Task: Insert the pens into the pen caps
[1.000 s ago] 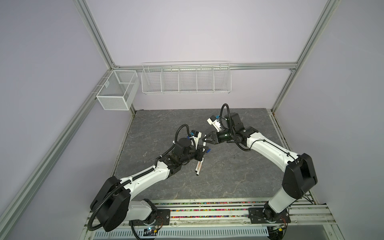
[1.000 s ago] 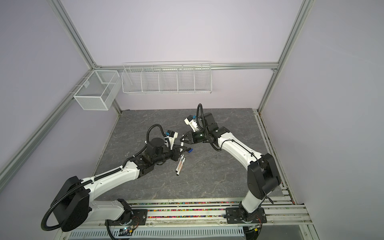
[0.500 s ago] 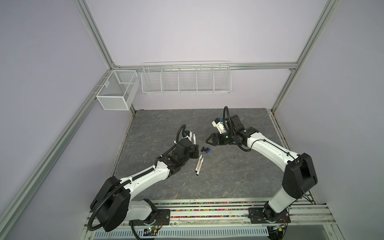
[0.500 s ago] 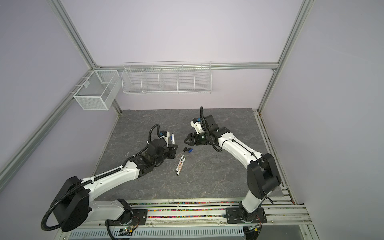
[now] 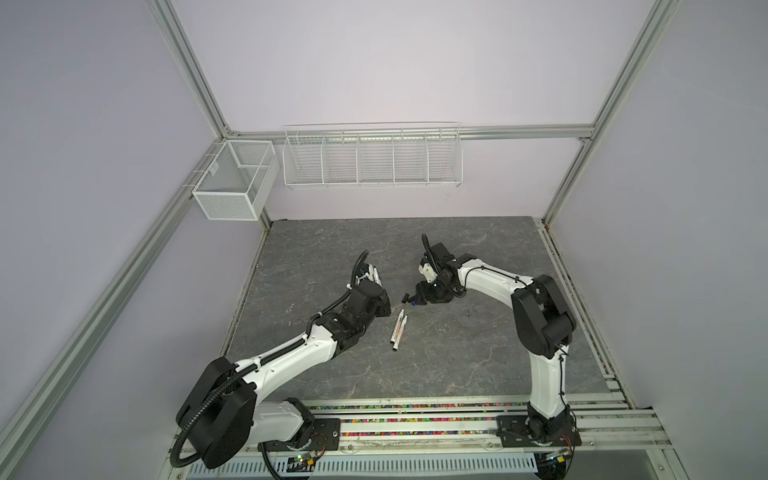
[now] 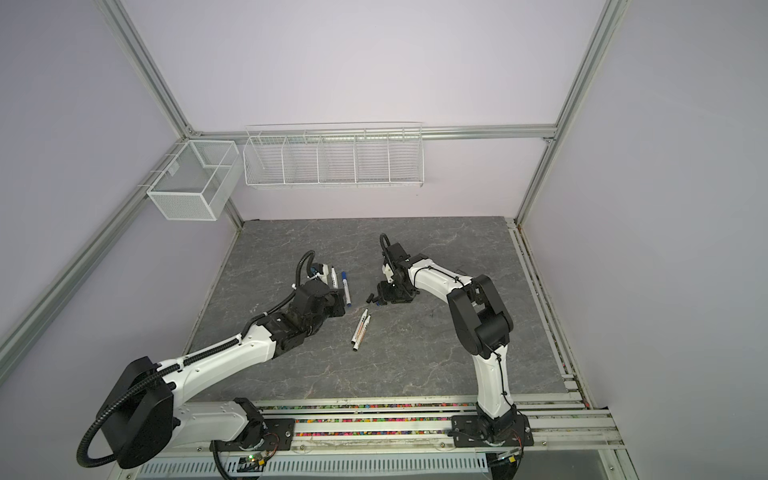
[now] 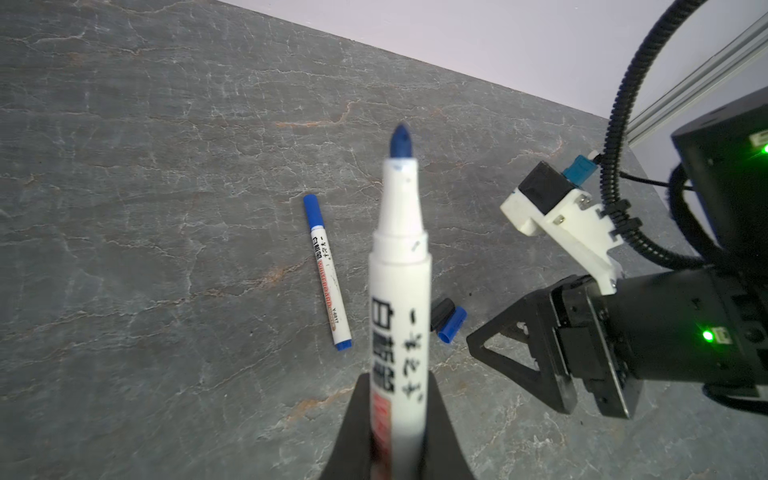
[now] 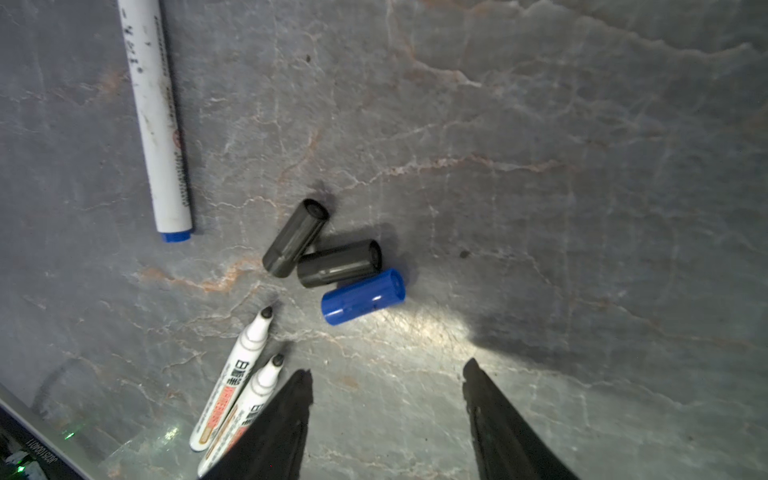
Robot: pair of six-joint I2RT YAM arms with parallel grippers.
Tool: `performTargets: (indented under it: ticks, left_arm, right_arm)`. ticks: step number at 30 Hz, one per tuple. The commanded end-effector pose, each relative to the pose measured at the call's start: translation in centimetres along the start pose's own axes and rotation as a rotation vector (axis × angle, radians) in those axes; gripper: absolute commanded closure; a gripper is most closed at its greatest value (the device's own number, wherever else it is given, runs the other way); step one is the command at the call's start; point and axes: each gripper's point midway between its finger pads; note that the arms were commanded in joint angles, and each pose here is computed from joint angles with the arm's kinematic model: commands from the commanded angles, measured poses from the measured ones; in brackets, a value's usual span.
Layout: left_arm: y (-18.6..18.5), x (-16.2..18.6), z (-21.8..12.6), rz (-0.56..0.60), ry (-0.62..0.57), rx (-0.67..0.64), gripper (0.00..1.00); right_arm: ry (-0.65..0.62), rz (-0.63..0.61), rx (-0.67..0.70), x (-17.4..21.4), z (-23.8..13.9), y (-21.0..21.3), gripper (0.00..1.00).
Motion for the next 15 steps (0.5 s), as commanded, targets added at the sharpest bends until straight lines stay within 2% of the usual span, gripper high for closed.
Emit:
performTargets:
  ticks: [1,15]
  left_arm:
    - [1.0,-0.2,-0.5,-0.016,-0.015,-0.036,1.0]
    - [1.1,0.1,-0.8,-0.003,-0.002,-0.036,1.0]
  right_arm:
    - [0.001,-0.041,0.015,-0.2,0.2,0.6,0.38]
    - [0.003,-0.078,0.146,0.0,1.9,-0.8,0.39]
Point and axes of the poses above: each gripper's point midway between its finger pads, its own z axis out along the fingers, its own y axis along the line the jaws close on, x = y × z, and after that the axes turned 11 degrees about z, right-handed
